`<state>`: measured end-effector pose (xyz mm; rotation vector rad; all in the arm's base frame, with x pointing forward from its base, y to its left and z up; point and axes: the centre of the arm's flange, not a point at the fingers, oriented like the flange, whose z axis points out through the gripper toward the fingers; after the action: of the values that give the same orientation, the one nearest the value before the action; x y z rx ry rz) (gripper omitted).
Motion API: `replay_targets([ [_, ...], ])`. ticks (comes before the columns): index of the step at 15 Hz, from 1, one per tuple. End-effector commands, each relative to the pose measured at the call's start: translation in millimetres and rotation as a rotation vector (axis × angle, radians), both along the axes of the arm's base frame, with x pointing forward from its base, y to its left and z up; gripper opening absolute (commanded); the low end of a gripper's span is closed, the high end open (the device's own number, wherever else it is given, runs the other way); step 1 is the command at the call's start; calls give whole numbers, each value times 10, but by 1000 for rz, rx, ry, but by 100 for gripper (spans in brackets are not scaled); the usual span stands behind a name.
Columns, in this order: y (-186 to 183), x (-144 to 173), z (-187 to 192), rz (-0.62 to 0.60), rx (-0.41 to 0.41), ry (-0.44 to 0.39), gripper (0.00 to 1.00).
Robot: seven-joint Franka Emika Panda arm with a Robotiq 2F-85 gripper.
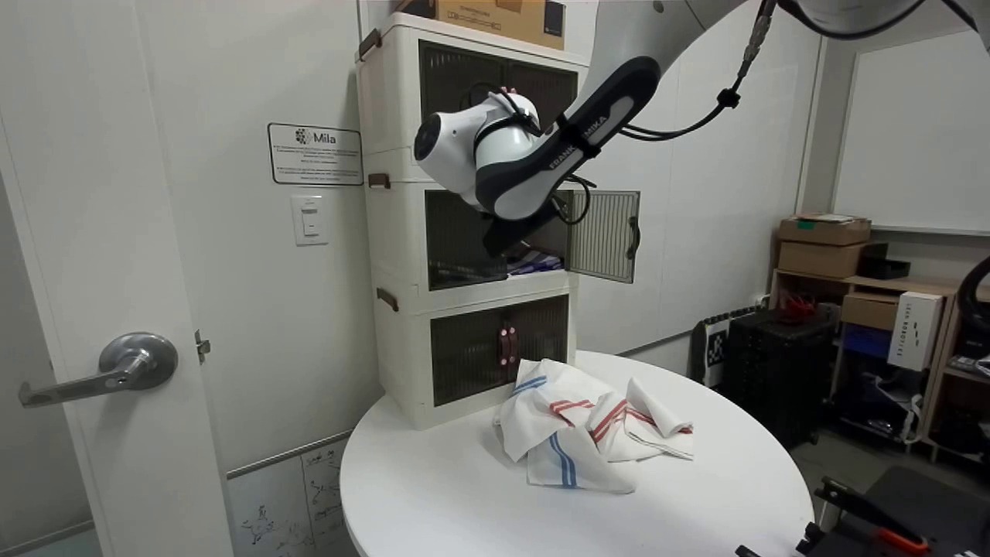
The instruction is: Open the left door of the middle shelf
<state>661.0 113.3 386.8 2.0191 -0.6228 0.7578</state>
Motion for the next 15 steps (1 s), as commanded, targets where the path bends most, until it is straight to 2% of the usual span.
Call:
replay_targets([
  [1, 91, 160, 30, 15, 0, -31, 100],
  [9, -77, 307, -5, 36, -3, -62, 100],
  [15, -146, 361, -51, 55, 3, -50, 100],
])
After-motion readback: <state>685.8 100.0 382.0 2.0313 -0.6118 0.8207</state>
